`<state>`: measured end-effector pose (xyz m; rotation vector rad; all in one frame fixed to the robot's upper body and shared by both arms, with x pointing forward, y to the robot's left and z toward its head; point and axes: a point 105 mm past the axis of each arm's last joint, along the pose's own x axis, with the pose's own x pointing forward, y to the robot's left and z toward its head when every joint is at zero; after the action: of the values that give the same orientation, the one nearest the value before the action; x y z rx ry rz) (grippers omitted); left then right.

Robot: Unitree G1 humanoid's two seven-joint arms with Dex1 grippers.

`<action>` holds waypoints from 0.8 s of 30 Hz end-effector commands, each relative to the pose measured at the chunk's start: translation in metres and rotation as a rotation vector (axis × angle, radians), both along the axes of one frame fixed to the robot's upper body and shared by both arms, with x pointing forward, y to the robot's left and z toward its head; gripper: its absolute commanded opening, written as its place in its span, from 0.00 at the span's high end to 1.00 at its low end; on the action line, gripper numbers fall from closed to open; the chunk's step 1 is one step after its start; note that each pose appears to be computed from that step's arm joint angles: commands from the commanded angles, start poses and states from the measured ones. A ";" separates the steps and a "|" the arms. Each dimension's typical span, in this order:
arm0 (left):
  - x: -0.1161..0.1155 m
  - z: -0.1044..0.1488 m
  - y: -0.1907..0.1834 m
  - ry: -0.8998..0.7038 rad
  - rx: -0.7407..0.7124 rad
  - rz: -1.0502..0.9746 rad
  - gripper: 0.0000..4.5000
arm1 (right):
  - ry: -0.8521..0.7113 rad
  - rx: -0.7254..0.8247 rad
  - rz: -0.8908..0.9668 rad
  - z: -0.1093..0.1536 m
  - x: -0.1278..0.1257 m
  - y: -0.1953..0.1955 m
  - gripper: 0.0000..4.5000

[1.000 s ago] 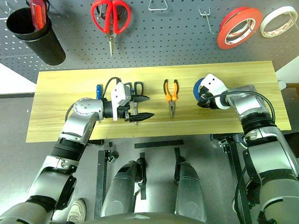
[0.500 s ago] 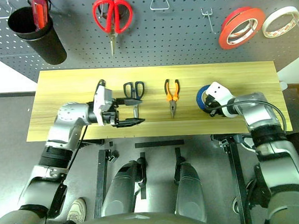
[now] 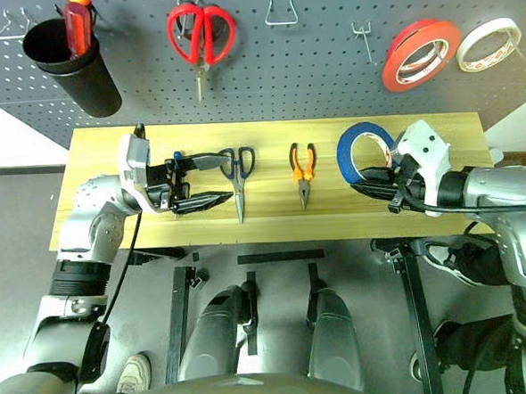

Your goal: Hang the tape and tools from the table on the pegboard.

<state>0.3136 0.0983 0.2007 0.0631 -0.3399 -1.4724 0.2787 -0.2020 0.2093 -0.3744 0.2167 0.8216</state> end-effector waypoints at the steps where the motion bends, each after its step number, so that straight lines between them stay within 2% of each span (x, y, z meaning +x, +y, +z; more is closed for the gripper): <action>1: 0.000 0.016 0.003 -0.033 -0.087 0.000 0.23 | -0.116 -0.001 0.006 0.030 -0.014 0.009 0.85; 5: 0.006 0.024 0.001 -0.040 -0.137 0.006 0.23 | -0.174 -0.028 -0.002 0.043 -0.016 0.011 0.85; 9: 0.012 0.026 0.001 -0.062 -0.146 0.026 0.23 | -0.238 -0.041 -0.027 0.055 -0.007 0.012 0.85; 24: 0.027 0.016 -0.007 -0.066 -0.128 0.055 0.23 | -0.306 0.020 -0.111 0.036 0.058 0.016 0.85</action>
<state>0.3407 0.0928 0.2068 -0.0070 -0.4408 -1.3892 0.3342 -0.1854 0.2327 -0.4363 0.0072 0.6634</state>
